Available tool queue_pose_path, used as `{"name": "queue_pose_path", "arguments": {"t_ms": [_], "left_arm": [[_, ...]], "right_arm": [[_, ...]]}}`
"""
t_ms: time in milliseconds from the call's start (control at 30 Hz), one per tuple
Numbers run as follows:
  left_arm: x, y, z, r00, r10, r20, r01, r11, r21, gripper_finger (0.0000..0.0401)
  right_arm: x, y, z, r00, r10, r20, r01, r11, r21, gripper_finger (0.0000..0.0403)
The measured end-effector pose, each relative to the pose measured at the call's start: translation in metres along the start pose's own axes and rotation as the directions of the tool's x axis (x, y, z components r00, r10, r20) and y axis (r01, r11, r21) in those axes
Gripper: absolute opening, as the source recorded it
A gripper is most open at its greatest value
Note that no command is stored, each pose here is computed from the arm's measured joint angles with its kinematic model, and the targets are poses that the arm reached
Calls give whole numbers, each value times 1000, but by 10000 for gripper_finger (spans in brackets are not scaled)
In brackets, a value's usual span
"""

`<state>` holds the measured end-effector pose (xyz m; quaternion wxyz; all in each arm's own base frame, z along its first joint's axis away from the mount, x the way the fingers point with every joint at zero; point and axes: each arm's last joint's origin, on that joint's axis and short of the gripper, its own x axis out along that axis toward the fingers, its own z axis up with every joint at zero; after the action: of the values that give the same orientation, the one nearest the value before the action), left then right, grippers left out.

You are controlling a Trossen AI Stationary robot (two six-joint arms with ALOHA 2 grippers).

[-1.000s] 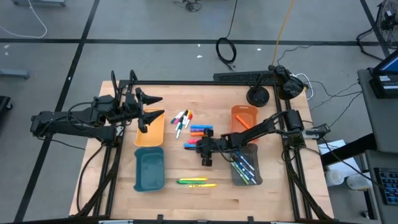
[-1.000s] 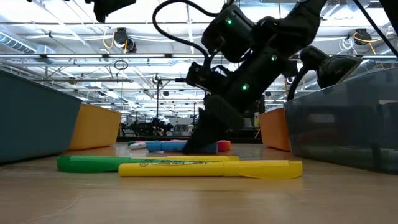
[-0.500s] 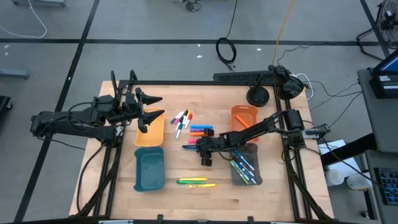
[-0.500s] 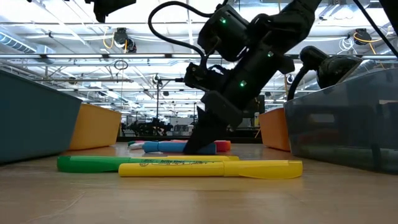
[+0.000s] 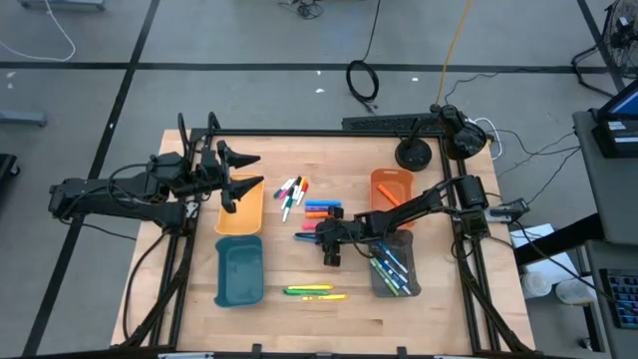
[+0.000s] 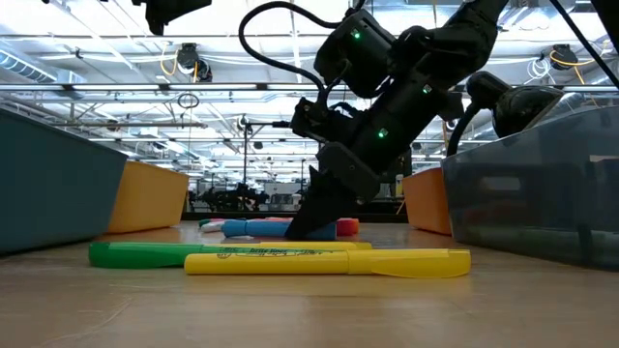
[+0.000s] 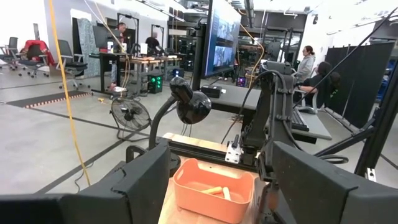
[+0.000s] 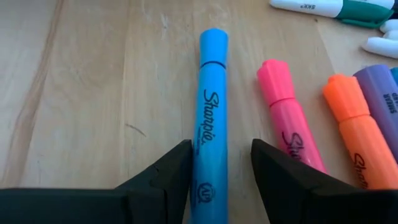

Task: Pick & Place Markers
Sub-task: Put the bottom blue highlighter into the orange bin

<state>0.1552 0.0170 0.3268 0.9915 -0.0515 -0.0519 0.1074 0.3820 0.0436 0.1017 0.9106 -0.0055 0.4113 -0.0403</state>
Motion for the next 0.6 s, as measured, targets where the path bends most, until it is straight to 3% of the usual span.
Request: {"name": "queue_pose_path", "arguments": {"t_ms": [133,600], "left_arm": [[0,0,0,1000,0,0,0,1000,0,282],[0,0,0,1000,0,0,0,1000,0,282]], "right_arm": [[1,1,2,999,46,22,-46,999,12,160],[1,1,2,999,51,15,-51,998,21,160]]}}
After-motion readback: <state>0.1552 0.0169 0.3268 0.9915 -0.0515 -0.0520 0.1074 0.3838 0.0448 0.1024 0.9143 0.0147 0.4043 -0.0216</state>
